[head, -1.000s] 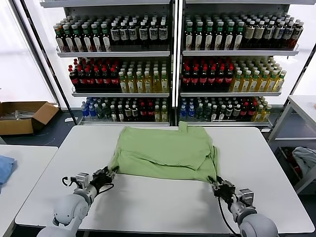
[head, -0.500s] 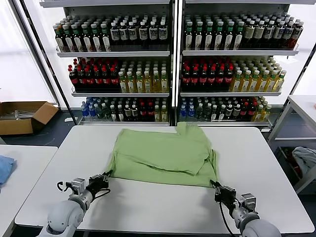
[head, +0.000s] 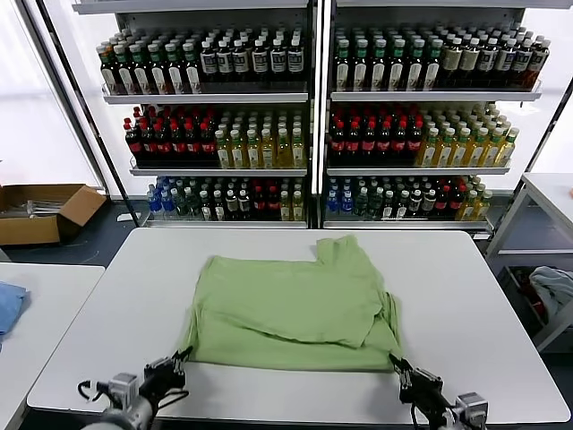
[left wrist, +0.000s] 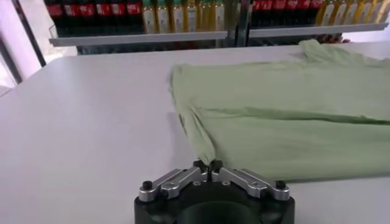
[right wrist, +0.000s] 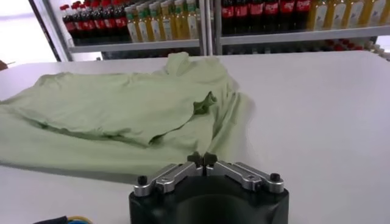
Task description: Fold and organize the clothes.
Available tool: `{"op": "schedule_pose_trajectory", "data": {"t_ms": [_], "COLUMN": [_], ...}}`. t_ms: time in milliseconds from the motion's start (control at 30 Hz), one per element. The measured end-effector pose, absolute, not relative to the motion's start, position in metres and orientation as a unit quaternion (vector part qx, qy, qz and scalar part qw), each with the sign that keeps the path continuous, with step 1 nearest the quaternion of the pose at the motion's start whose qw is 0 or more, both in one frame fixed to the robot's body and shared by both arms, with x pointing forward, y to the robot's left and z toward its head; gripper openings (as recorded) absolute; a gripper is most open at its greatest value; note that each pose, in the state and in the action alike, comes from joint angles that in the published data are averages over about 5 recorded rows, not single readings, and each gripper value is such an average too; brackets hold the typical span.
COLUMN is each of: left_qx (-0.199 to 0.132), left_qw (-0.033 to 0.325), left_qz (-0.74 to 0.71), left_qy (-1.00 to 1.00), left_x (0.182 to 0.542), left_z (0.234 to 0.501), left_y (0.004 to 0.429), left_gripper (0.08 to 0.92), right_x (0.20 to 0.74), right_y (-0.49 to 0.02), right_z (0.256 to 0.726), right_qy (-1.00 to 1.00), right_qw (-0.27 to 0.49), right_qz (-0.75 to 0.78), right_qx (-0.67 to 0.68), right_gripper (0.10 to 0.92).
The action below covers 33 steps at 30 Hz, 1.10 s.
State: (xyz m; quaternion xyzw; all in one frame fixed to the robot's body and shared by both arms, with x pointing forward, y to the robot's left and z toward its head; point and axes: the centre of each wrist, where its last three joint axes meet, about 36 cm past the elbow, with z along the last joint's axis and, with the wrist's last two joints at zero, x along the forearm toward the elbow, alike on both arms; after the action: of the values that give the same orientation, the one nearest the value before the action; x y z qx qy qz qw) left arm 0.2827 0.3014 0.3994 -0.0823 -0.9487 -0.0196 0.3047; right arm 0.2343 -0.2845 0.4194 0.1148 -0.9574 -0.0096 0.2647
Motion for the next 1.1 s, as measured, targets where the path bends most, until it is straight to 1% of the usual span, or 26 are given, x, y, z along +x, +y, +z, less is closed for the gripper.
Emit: {"op": "schedule_pose_trajectory", "data": {"t_ms": [100,167,300,433,633,767,867,967,1100], "left_qx": [-0.075,-0.071,-0.065,-0.054,-0.036,-0.034,-0.04,-0.051,-0.072], "left_qw": [0.314,0.318,0.324,0.32,0.307,0.293,0.283,0.279,0.278], "left_qz": [-0.019,-0.018,-0.019,-0.025,-0.034,-0.04,-0.044,-0.043,-0.036], "left_qy": [-0.946,-0.945,-0.944,-0.945,-0.951,-0.955,-0.957,-0.958,-0.957], "left_x": [0.264,0.254,0.242,0.238,0.239,0.247,0.261,0.28,0.313], "left_z": [0.405,0.408,0.416,0.427,0.443,0.453,0.457,0.455,0.446], "left_y": [0.299,0.298,0.297,0.301,0.319,0.334,0.343,0.349,0.354], "left_gripper": [0.138,0.194,0.307,0.428,0.601,0.714,0.787,0.818,0.822], "right_x": [0.225,0.222,0.218,0.222,0.25,0.286,0.322,0.362,0.417], "right_y": [-0.281,-0.28,-0.28,-0.284,-0.297,-0.304,-0.305,-0.303,-0.297], "right_z": [0.424,0.427,0.437,0.447,0.464,0.468,0.465,0.461,0.454], "right_qy": [-0.956,-0.956,-0.958,-0.962,-0.969,-0.97,-0.969,-0.967,-0.963], "right_qw": [0.269,0.269,0.261,0.246,0.213,0.193,0.185,0.18,0.182], "right_qz": [-0.005,-0.003,0.001,0.001,-0.002,-0.001,-0.004,-0.008,-0.011], "right_qx": [0.114,0.114,0.115,0.114,0.125,0.146,0.164,0.182,0.197], "right_gripper": [0.135,0.178,0.29,0.412,0.585,0.698,0.777,0.815,0.822]}}
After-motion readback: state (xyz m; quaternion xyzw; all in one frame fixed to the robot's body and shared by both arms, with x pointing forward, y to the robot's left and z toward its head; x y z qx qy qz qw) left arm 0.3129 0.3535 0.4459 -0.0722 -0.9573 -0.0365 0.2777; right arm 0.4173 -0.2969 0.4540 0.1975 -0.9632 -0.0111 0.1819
